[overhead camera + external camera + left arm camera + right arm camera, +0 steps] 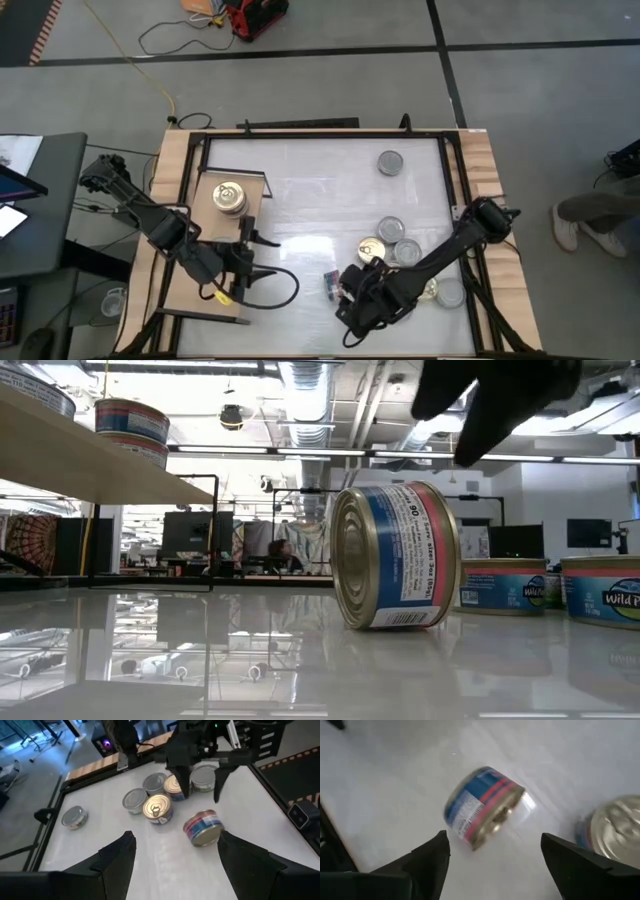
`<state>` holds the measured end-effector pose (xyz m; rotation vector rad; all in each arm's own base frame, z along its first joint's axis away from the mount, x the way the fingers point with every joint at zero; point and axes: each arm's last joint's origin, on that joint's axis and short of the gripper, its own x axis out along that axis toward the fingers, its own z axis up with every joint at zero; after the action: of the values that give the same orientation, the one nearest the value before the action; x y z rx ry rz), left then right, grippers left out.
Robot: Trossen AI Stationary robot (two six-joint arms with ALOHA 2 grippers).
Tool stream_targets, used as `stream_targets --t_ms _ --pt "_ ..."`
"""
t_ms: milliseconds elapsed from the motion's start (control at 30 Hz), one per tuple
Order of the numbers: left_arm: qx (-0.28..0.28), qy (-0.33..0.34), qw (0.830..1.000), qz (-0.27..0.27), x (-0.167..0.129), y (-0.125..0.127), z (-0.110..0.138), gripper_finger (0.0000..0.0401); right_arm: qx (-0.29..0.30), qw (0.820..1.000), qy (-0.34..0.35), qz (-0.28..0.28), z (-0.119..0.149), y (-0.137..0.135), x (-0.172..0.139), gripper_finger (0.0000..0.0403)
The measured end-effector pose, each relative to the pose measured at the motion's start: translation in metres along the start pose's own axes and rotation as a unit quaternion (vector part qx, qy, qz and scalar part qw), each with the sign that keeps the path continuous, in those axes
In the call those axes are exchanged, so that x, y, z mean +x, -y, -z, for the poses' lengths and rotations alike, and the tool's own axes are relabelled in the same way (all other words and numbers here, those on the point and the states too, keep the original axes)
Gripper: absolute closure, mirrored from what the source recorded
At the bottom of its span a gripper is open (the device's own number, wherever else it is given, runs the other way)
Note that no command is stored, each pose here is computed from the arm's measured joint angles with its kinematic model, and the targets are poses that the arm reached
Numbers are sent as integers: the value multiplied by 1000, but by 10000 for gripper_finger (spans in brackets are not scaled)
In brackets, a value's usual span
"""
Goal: Stack canned seafood by type on shelf
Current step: Stack the blue tuna can on top of the blue tuna can on the shelf
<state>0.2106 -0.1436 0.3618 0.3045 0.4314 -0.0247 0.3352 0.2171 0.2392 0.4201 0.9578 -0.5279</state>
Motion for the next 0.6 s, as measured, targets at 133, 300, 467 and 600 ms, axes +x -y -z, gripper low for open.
stream_targets --t_ms 133,300,467,600 --pt "-6 1 1000 7 -2 3 0 134 20 1000 18 -5 -11 -11 -4 87" --pt "-15 2 1000 9 -3 4 0 134 20 1000 22 11 -14 -21 9 91" --pt "-8 -5 1000 12 -4 6 2 134 35 998 14 43 -11 -24 22 92" --pt "7 -14 1000 12 -4 6 4 134 48 997 10 60 -8 -25 34 92"
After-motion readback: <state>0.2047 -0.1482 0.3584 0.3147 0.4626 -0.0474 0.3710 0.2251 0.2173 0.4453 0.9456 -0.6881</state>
